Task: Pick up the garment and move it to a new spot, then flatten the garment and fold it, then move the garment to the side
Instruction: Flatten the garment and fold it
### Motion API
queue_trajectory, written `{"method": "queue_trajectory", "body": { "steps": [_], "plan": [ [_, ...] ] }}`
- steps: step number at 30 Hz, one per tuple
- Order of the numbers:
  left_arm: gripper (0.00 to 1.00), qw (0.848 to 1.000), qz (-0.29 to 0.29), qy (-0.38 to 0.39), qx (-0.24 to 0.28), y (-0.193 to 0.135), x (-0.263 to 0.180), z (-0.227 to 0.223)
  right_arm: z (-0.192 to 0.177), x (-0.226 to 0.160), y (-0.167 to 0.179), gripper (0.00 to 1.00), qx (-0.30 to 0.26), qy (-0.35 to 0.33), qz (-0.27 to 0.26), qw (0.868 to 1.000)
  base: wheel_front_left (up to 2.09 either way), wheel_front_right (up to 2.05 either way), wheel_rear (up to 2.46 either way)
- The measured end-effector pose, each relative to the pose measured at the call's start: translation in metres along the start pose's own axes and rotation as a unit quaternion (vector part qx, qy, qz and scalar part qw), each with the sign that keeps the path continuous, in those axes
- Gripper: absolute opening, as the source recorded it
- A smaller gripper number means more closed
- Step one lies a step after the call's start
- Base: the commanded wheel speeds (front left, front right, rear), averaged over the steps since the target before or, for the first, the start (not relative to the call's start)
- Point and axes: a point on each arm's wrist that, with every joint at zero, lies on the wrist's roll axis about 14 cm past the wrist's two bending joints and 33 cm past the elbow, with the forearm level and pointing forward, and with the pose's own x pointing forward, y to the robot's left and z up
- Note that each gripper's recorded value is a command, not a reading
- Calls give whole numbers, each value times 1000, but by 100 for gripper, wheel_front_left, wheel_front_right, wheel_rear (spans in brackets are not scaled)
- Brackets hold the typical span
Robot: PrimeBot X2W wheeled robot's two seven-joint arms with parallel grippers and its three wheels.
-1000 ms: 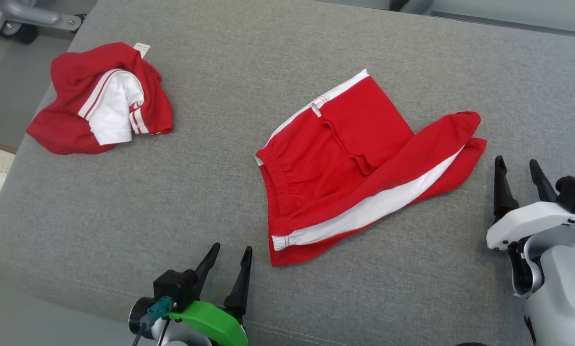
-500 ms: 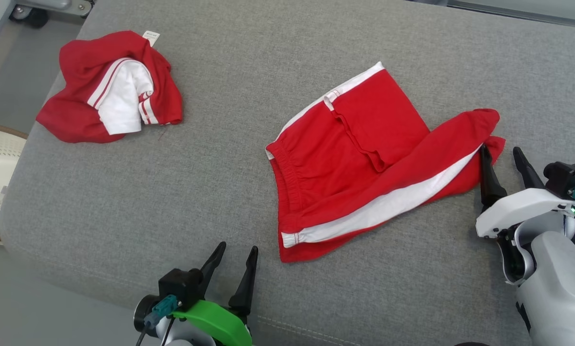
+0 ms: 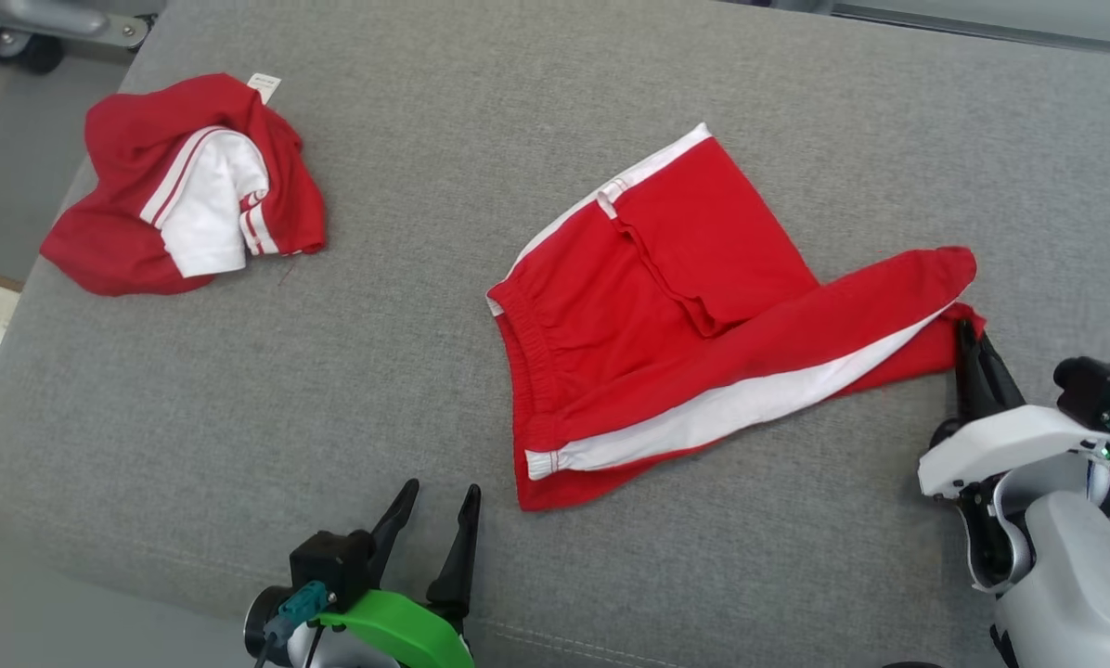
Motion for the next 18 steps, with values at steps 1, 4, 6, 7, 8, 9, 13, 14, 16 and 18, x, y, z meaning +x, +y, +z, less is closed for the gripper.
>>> {"method": "queue_trajectory", "body": {
  "steps": [1, 4, 6, 7, 8, 9, 13, 14, 16, 18],
  "plan": [
    [100, 1000, -7, 0, 2, -4, 2, 0, 0, -7, -6, 0, 1, 0, -7, 1000, 0, 0, 0],
    [100, 1000, -29, -1, 6, -17, 7, 1, 0, -31, -24, 0, 3, 0, -32, 999, 0, 0, 0],
    [100, 999, -44, -4, 9, -25, 11, 4, 1, -47, -36, 0, 7, -3, -49, 999, 0, 0, 0],
    [100, 999, -52, -5, 10, -30, 12, 4, 1, -55, -41, 0, 7, -3, -57, 998, 0, 0, 0],
    [100, 998, -59, -6, 11, -35, 13, 5, -1, -64, -46, 0, 9, -2, -66, 998, 0, 0, 0],
    [100, 998, -66, -7, 12, -39, 14, 5, -3, -74, -51, 0, 12, 0, -75, 997, 0, 0, 0],
    [100, 996, -84, -7, 14, -51, 13, 5, -18, -108, -68, 0, 18, 20, -108, 994, 0, 0, 0],
    [100, 996, -90, -8, 15, -54, 13, 6, -19, -114, -70, 0, 15, 22, -112, 993, 0, 0, 0],
    [100, 995, -100, -12, 17, -61, 12, 8, -20, -123, -74, 0, 18, 23, -122, 992, 0, 0, 0],
    [100, 994, -102, -14, 18, -62, 11, 8, -20, -130, -74, 33, 18, 22, -126, 992, 0, 0, 0]
  ]
}}
